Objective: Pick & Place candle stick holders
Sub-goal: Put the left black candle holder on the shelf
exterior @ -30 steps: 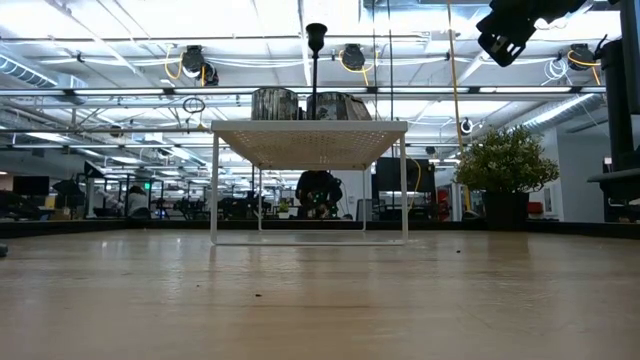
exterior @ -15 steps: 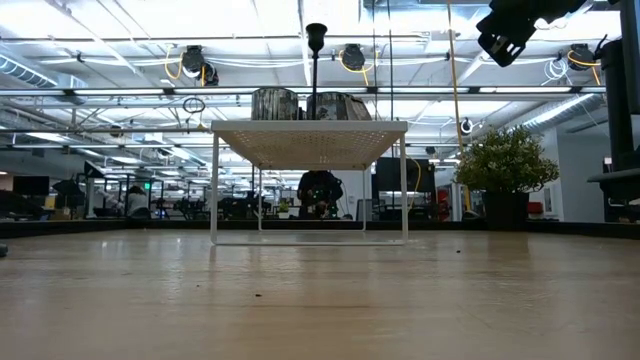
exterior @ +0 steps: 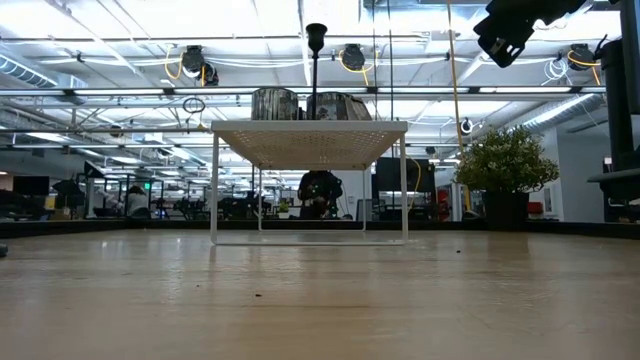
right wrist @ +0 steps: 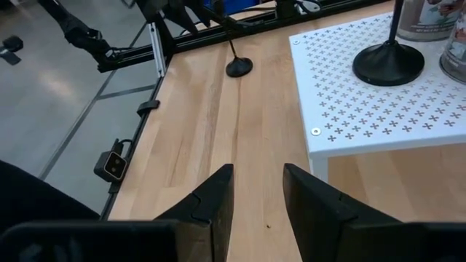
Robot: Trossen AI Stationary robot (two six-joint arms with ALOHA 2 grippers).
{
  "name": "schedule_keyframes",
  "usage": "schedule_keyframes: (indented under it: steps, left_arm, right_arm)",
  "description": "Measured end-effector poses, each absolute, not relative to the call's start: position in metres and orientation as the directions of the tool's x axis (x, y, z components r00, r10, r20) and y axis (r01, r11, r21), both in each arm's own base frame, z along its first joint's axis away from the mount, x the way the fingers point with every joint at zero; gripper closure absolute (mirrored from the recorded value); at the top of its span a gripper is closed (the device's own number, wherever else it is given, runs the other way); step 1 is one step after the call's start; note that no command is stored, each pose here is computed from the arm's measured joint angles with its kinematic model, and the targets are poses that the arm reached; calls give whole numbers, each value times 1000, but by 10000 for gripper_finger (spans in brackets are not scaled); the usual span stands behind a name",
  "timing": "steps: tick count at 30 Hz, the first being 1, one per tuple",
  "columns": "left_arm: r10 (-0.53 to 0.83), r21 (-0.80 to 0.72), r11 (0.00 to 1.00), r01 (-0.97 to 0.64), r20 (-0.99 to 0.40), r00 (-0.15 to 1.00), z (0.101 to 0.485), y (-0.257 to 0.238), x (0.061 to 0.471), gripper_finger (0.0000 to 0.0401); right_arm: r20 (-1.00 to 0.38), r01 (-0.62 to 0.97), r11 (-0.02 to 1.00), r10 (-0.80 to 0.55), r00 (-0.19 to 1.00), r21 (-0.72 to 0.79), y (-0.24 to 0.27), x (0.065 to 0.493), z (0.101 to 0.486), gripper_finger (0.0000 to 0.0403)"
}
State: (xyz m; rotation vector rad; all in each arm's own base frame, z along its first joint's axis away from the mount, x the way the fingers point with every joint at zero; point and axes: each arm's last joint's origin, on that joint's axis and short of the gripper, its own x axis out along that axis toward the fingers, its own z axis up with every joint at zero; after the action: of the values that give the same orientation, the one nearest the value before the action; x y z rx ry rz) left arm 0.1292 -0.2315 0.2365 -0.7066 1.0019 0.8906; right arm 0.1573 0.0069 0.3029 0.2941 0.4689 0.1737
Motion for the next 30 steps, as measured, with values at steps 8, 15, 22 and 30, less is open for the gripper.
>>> schedule_keyframes:
  steps: [8, 15, 22, 30]
  left_arm:
    - [393, -26, 459, -888, -891, 229, 209, -228, 129, 199]
    - [452, -18, 461, -887, -856, 252, 197, -220, 127, 199]
    - [480, -39, 476, -879, -826, 296, 194, -216, 128, 199]
    - [509, -58, 492, -869, -790, 341, 195, -211, 137, 199]
  right_arm:
    - [-418, -97, 943, 231, 879, 318, 7, 157, 303, 294]
    - [-418, -97, 943, 232, 878, 318, 7, 157, 303, 293]
    - [-418, -97, 943, 232, 878, 318, 7, 157, 303, 293]
    - [-418, -97, 943, 232, 879, 318, 7, 157, 303, 294]
